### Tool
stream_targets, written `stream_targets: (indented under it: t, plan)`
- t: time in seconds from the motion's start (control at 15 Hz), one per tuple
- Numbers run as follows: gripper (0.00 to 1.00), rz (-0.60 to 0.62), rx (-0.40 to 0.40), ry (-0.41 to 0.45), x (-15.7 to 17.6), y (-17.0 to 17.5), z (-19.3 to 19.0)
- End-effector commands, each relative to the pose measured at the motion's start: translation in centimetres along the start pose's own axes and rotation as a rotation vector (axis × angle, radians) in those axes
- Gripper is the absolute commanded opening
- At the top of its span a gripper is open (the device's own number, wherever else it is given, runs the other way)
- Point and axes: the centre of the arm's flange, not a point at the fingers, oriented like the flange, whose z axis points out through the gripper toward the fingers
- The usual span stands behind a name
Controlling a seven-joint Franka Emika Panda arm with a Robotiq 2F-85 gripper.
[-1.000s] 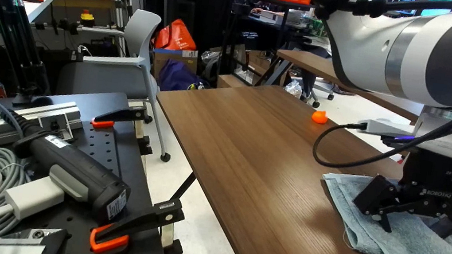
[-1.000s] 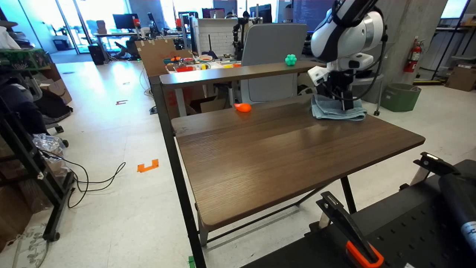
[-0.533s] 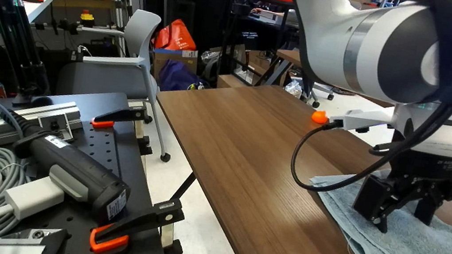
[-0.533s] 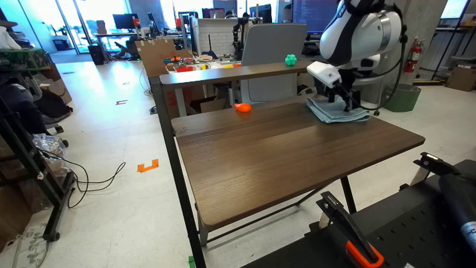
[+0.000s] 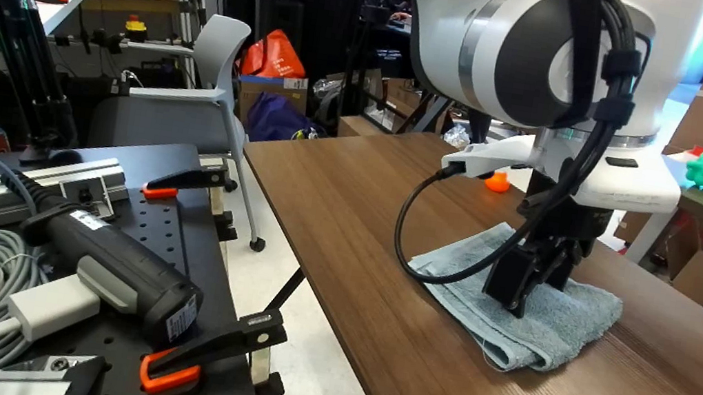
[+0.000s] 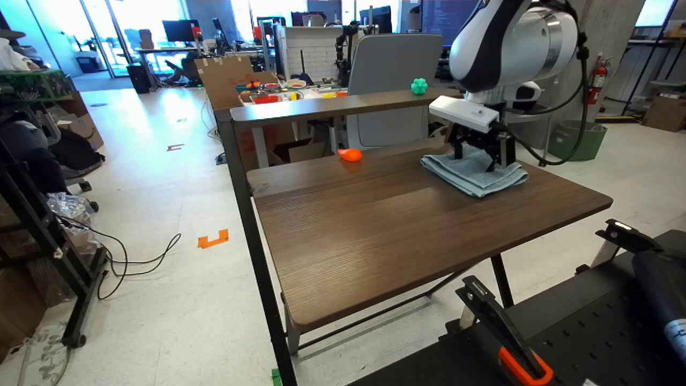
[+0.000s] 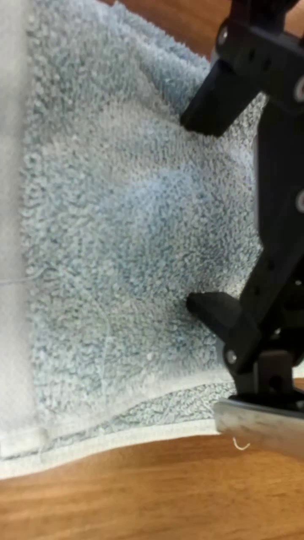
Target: Wipe the table
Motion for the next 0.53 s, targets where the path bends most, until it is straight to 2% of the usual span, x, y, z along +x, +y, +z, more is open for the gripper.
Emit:
stream_targets:
  t: [0.0, 0.27, 0.47]
  plan:
    - [1.00, -0.123, -0.049, -0.060, -1.1, 3.0, -1.0]
    - [1.00, -0.167, -0.135, -0.088, -0.5, 3.9, -1.3]
    - [1.00, -0.112, -0.205, -0.064, 1.1, 4.2, -0.9]
